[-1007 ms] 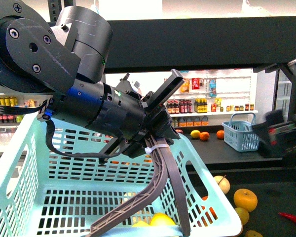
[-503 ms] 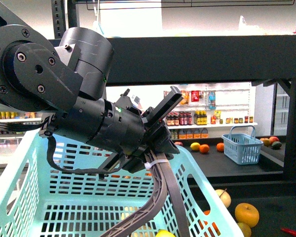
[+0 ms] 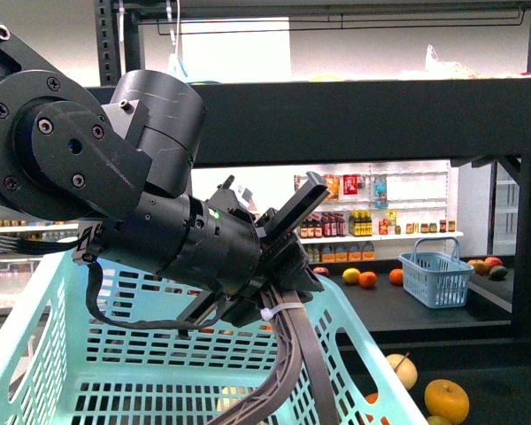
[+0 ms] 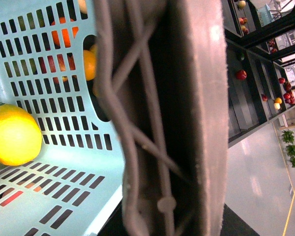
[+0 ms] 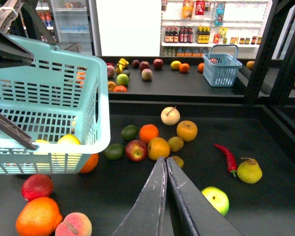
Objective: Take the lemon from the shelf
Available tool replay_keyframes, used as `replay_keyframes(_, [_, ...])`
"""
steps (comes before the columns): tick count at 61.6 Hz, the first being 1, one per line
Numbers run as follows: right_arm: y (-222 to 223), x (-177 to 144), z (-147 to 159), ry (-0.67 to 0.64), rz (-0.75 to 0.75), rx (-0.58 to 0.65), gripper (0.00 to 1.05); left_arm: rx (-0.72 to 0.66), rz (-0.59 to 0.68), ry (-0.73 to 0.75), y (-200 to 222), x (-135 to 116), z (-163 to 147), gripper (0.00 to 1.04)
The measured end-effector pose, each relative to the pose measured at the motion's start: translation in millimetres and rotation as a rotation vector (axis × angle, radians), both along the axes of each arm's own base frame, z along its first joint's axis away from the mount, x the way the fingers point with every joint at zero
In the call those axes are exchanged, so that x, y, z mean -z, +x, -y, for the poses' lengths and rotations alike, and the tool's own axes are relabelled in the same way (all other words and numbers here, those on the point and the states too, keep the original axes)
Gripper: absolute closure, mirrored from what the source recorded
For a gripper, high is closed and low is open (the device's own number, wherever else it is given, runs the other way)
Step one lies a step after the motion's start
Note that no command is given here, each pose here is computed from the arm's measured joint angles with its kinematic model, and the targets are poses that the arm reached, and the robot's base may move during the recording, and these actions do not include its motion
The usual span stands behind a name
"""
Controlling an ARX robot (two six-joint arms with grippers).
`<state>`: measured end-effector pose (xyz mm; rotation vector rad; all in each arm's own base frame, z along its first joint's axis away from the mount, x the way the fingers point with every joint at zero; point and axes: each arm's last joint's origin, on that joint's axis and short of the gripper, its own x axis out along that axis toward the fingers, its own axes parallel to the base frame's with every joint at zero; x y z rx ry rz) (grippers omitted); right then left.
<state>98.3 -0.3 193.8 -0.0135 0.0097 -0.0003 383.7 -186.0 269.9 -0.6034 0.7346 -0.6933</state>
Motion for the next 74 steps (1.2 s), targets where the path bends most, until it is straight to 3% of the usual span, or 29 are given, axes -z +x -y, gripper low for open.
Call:
replay_keyframes(46, [-1, 26, 0, 0.001, 0.015, 0.000, 0.98, 0.001, 0.000, 0.000, 0, 0, 0, 0.92])
replay_keyframes(50, [-1, 26, 0, 0.002, 0.016, 0.000, 0.81, 0.001, -0.001, -0.001, 0, 0, 0, 0.92])
replay_keyframes(74, [-1, 26, 0, 0.002, 0.016, 0.000, 0.15, -0.026, 0.009, -0.005, 1, 0, 0, 0.92])
